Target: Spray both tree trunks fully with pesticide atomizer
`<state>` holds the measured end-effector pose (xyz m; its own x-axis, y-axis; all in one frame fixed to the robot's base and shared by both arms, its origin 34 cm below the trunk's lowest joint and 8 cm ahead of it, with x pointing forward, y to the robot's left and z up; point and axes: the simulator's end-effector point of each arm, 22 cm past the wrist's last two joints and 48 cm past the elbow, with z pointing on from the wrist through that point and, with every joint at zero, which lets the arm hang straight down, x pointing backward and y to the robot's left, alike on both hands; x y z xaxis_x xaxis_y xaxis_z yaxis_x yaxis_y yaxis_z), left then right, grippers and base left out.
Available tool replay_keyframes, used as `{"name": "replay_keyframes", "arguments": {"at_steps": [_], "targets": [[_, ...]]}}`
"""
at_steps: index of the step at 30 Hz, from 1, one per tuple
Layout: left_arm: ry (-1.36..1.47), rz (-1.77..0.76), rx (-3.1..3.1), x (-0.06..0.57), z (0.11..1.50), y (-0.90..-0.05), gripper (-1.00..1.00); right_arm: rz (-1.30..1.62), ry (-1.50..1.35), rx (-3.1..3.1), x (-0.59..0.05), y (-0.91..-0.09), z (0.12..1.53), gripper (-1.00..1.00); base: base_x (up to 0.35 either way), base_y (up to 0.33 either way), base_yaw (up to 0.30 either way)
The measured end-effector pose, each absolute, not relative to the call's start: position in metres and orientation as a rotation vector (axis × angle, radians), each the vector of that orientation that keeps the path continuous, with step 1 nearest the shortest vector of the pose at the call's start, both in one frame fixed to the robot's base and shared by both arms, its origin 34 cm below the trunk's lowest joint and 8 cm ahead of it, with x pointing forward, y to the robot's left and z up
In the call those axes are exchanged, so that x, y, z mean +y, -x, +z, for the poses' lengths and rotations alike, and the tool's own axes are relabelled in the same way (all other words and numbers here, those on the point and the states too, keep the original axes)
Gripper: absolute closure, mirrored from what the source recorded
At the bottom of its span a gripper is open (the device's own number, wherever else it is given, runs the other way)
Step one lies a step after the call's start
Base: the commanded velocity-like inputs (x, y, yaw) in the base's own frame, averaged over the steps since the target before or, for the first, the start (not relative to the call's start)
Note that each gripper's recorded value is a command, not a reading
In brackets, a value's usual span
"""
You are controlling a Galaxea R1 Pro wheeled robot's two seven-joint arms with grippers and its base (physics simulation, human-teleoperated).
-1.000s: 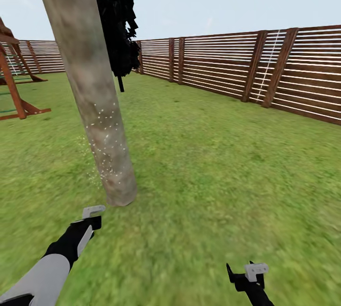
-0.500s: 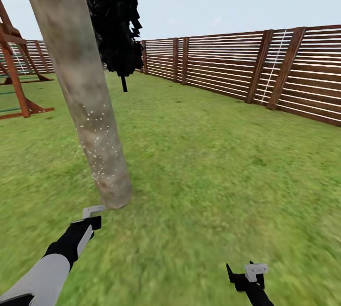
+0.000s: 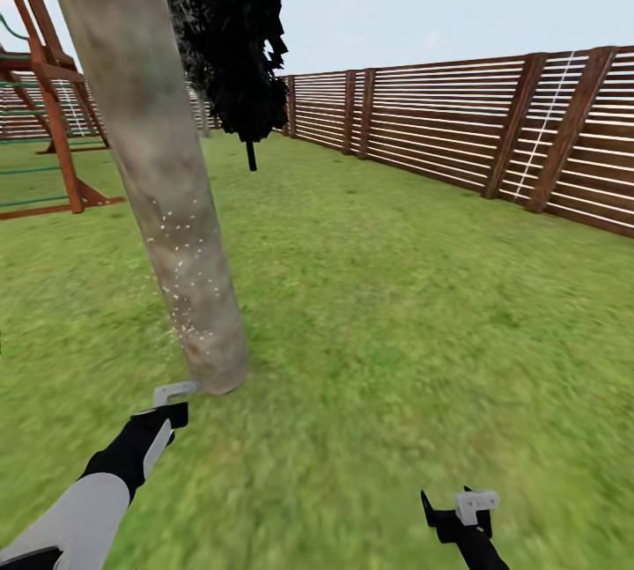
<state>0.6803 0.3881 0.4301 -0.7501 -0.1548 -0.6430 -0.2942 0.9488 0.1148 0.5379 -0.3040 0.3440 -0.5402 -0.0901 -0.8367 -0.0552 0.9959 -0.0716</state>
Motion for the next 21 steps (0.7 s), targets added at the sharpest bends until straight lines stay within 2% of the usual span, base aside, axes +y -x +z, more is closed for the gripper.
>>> {"name": "replay_keyframes", "arguments": {"at_steps": [6, 10, 15, 19, 21], "targets": [[0.316, 0.274, 2.429, 0.388, 0.43, -0.68, 1.0, -0.045, 0.101, 2.143, -0.304, -0.538, 0.344, -1.0, 0.026, -0.21, 0.022], [0.295, 0.26, 2.429, 0.381, 0.429, -0.682, 1.0, -0.045, 0.101, 2.143, -0.304, -0.538, 0.344, -1.0, 0.0, -0.017, 0.237], [0.132, 0.232, 2.452, 0.327, 0.418, -0.68, 1.0, -0.045, 0.1, 2.143, -0.304, -0.538, 0.344, -1.0, 0.0, 0.0, 0.208], [0.389, 0.143, 2.436, 0.343, 0.415, -0.674, 1.0, -0.045, 0.101, 2.143, -0.304, -0.538, 0.344, -1.0, 0.0, 0.0, 0.011], [0.427, 0.135, 2.39, 0.348, 0.421, -0.68, 1.0, -0.045, 0.101, 2.143, -0.304, -0.538, 0.344, -1.0, 0.0, 0.0, 0.0]]}}
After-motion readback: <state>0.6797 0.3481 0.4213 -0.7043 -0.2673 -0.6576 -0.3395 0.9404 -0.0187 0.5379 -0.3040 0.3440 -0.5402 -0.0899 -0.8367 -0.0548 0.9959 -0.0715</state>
